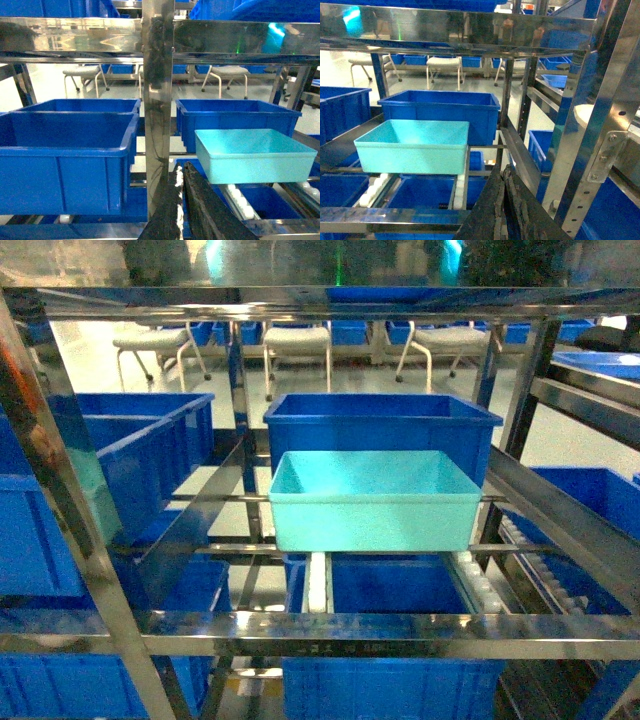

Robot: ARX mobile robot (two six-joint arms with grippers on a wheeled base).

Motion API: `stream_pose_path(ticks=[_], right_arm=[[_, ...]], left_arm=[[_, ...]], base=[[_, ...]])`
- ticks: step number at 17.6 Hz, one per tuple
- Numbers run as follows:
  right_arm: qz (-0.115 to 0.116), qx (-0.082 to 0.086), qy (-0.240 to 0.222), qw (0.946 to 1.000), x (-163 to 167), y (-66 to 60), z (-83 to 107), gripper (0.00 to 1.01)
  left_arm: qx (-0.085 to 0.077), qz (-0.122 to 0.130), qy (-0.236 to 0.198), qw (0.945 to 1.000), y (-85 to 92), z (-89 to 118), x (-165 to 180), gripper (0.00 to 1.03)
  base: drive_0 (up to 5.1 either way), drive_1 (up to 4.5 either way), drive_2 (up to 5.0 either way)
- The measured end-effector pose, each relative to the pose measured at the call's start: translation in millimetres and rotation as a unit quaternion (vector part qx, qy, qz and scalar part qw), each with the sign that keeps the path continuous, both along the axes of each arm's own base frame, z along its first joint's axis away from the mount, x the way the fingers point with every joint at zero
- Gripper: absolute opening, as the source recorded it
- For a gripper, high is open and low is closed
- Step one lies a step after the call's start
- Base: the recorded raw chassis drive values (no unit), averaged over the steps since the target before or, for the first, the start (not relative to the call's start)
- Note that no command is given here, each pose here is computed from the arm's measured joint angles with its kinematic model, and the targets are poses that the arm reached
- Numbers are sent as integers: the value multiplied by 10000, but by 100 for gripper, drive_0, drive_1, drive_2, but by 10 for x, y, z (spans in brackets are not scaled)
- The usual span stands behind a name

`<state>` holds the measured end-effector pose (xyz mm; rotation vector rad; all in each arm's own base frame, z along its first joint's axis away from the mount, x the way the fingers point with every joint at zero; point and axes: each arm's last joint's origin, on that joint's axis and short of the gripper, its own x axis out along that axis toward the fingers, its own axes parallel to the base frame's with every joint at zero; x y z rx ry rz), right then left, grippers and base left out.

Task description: Organize blue bins on left shelf correctly

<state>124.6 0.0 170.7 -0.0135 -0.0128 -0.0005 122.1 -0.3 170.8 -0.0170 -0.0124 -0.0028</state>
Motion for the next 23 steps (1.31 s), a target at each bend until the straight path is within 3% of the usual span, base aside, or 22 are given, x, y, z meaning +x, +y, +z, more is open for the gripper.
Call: stream_pose_path(ticks=[8,10,11,18,19,23], right_arm=[[0,0,-15,10000,-152,0,3,2],[0,0,84,10000,-193,0,-20,2],[6,0,93,10000,-268,0,-39,2],[2,2,31,10000,-275,0,-29,2],[2,-2,31,10000,-275,0,-29,4],[2,-2,31,10000,-275,0,-29,59]], left_arm=[[0,0,-6,10000,0,-2,-138,2],[-1,-2,170,9999,1,-56,-238,2],[-2,4,-29,10000,1,-11,-251,2],[0,4,44,10000,1,-35,-249,2],[-2,6,44,10000,2,-35,-249,7],[-2,4,44,10000,1,-35,-249,62]], base=[[0,0,0],[0,0,0],[0,0,0],[0,0,0],[0,0,0],[0,0,0]])
